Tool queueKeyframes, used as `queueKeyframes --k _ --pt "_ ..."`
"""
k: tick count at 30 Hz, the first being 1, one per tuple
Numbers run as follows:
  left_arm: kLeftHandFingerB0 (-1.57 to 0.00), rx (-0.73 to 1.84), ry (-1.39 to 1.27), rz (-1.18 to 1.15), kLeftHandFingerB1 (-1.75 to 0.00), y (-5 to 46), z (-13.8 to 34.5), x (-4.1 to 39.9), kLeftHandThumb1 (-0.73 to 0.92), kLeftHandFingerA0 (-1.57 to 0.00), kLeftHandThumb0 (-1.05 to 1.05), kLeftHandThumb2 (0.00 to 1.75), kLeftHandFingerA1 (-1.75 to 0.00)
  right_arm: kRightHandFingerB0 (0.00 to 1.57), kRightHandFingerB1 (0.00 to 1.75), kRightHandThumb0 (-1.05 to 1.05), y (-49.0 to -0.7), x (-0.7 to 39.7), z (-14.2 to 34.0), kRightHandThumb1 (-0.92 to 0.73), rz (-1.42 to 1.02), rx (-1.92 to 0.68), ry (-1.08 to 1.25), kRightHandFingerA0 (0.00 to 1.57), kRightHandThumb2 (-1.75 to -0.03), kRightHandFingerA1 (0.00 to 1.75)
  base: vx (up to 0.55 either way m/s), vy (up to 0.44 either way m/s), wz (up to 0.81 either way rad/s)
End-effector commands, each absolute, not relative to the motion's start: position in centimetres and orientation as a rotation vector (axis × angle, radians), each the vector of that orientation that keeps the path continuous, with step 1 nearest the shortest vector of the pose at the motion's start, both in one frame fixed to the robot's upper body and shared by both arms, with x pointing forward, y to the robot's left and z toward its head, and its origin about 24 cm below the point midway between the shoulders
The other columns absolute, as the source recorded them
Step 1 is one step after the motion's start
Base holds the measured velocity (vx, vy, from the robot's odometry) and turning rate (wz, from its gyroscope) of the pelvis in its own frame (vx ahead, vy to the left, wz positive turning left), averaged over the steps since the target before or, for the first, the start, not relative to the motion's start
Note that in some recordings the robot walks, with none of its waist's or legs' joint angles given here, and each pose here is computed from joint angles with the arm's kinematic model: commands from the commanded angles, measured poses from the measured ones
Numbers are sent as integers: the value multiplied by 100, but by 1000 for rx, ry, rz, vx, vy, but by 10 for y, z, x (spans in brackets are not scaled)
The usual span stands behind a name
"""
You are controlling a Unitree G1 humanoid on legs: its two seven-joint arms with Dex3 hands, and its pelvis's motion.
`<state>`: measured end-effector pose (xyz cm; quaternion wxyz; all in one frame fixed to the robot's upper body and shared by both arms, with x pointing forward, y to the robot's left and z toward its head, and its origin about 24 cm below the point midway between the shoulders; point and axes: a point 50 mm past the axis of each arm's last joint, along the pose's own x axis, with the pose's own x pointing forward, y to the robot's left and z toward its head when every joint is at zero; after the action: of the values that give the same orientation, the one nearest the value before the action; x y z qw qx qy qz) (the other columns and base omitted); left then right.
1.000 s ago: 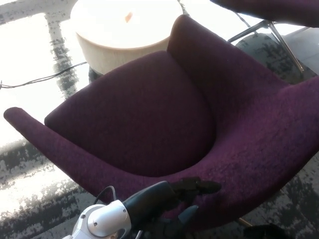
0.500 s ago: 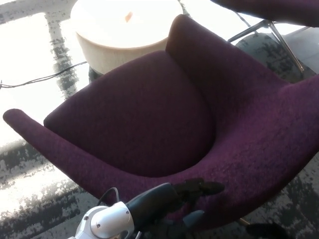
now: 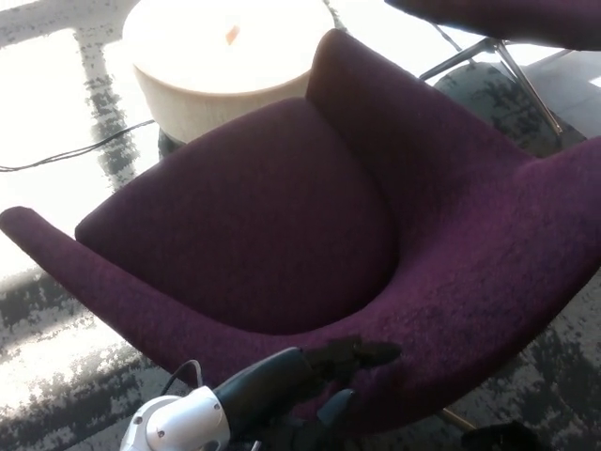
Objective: The robot stands in front of a sofa and uses its left hand to push the left side of the sofa
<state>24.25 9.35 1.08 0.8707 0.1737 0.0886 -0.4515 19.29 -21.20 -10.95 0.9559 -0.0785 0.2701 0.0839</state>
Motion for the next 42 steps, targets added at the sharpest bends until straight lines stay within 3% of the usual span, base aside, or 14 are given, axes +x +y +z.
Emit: queueKeyframes --k 1,20,21,22,23,24,25,26,35,36,37,39,41,42 --pt "-9 373 282 -918 -20 125 -2 237 85 -8 -89 120 -27 19 129 -105 -216 192 -110 -85 160 -156 558 12 -86 138 0 0 0" --pt "-10 419 357 -764 -24 190 -12 244 85 -9 -86 121 -35 21 125 -105 -215 189 -112 -87 166 -172 569 13 -85 136 0 0 0" --pt "-11 419 359 -754 -23 194 -12 243 86 -7 -88 121 -34 35 97 -105 -215 189 -112 -63 166 -166 569 29 -131 98 0 0 0" --pt "-10 424 365 -739 -25 198 -13 243 85 -10 -89 120 -34 35 98 -105 -216 189 -111 -63 166 -169 567 29 -131 98 0 0 0" --pt "-10 421 370 -727 -26 200 -13 243 83 -10 -90 120 -36 19 127 -105 -216 189 -111 -87 167 -173 566 13 -86 137 0 0 0" --pt "-10 419 372 -723 -26 201 -13 243 83 -10 -90 120 -36 19 127 -105 -216 189 -111 -87 168 -174 566 13 -86 137 0 0 0" --pt "-8 430 373 -710 -24 203 -13 242 84 -12 -97 93 -32 20 127 -105 -216 189 -111 -87 167 -177 566 14 -86 137 0 0 0" --pt "-10 414 381 -688 -27 209 -14 241 82 -10 -90 118 -36 20 128 -105 -216 189 -111 -87 168 -178 566 15 -86 138 0 0 0" --pt "-10 417 383 -603 -23 237 -15 242 84 -10 -90 119 -36 21 126 -105 -215 191 -110 -87 181 -192 567 16 -86 135 0 0 0" --pt "-11 420 384 -586 -25 241 -15 242 92 -13 -89 78 -30 21 125 -105 -215 191 -110 -87 180 -192 568 14 -86 135 0 0 0" --pt "-11 423 385 -561 -25 248 -15 241 92 -13 -89 78 -30 21 125 -105 -215 192 -110 -87 179 -193 570 14 -86 135 0 0 0" --pt "-10 396 402 -545 -26 256 -15 240 82 -10 -90 118 -35 20 126 -105 -216 192 -110 -86 181 -195 572 14 -86 135 0 0 0" --pt "-12 386 404 -522 -26 265 -16 238 82 -7 -88 117 -36 21 123 -105 -216 190 -111 -86 181 -194 576 16 -86 134 0 0 0" --pt "-8 386 409 -514 -23 268 -16 237 82 -12 -94 92 -32 21 123 -105 -216 190 -111 -85 179 -188 577 16 -85 133 0 0 0"
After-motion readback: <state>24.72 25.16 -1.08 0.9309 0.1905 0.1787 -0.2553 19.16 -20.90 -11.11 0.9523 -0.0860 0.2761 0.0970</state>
